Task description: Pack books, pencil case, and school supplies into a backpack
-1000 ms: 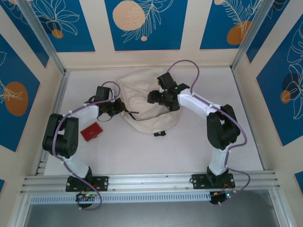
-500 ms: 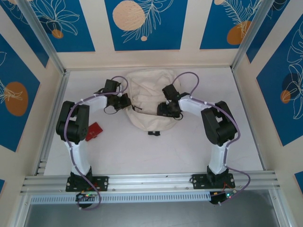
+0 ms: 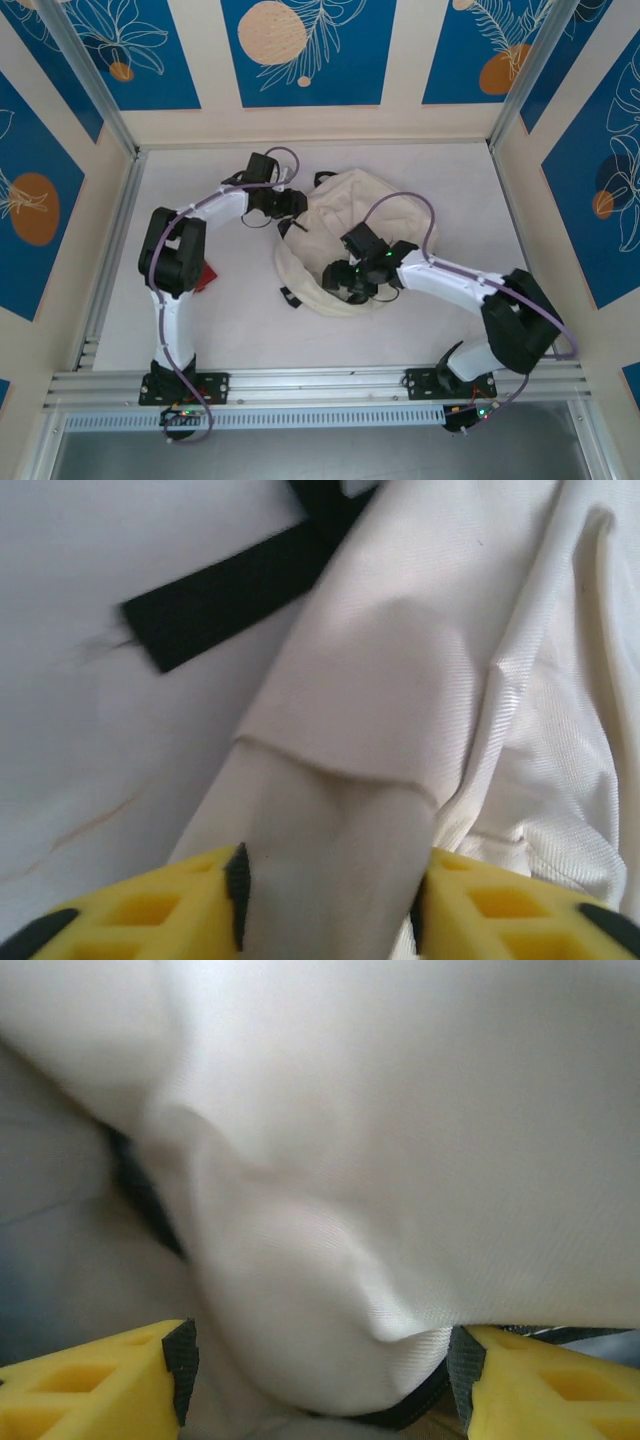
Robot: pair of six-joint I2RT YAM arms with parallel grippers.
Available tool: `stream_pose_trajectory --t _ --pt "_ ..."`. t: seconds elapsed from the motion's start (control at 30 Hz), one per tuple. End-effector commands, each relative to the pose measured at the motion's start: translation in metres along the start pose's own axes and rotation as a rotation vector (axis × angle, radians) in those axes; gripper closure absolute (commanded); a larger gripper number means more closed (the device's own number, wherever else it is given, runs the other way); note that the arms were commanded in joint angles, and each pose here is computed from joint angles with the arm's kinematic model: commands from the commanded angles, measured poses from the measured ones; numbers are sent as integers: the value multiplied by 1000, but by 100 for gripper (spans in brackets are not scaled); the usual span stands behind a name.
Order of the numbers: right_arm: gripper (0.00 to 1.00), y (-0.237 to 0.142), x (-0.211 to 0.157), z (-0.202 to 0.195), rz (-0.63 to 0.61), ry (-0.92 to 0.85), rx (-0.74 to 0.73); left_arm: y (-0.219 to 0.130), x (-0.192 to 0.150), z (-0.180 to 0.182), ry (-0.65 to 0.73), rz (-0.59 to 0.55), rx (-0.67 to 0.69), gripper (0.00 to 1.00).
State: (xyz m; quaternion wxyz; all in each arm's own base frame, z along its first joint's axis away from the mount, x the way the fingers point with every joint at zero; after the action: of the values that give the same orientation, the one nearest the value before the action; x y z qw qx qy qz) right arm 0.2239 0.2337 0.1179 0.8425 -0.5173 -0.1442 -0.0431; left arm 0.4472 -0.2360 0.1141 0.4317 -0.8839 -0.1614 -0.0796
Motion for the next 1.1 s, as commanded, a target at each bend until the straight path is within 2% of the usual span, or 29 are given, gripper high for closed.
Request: stream_pose_trajectory --t 0.0,0.17,0.3,0.4,0.6,0.73,0.83,0.93,1.07 --pt "31 -39 36 14 -136 -73 41 -62 9 -15 43 -92 53 44" --pt "32 -37 73 24 -160 -151 171 -98 -29 -6 39 -104 87 35" --pt "42 -21 103 39 -156 -271 222 -109 -65 12 5 -74 115 33" --pt "50 3 122 47 -126 -340 248 -105 -82 25 -34 -38 124 33" --pt "51 49 153 52 -98 -408 263 -79 -85 24 -165 -9 25 33" --pt "52 73 162 52 -65 -466 297 -69 -78 21 -200 -23 -6 34" --pt "56 83 161 48 -45 -514 310 -66 -77 26 -210 -25 12 38" --pt "61 89 161 44 -40 -564 292 -61 -81 30 -210 -11 17 47" --pt "62 94 162 43 -43 -626 287 -59 -85 28 -195 3 -15 69"
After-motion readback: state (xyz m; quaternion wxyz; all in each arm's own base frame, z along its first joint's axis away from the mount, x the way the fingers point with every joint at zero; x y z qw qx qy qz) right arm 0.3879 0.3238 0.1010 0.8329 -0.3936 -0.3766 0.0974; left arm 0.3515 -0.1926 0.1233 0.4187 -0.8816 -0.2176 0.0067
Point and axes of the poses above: each hand's point on the last joint's axis, 136 mm out from that joint toward the fingers, its own y axis out along the fingers, its own z axis along the line the jaws close on, x = y × z, the point moved 3 cm from there along -y, back along the fingers, and after that the axes turned 10 degrees about -y, right-handed, at the moved point
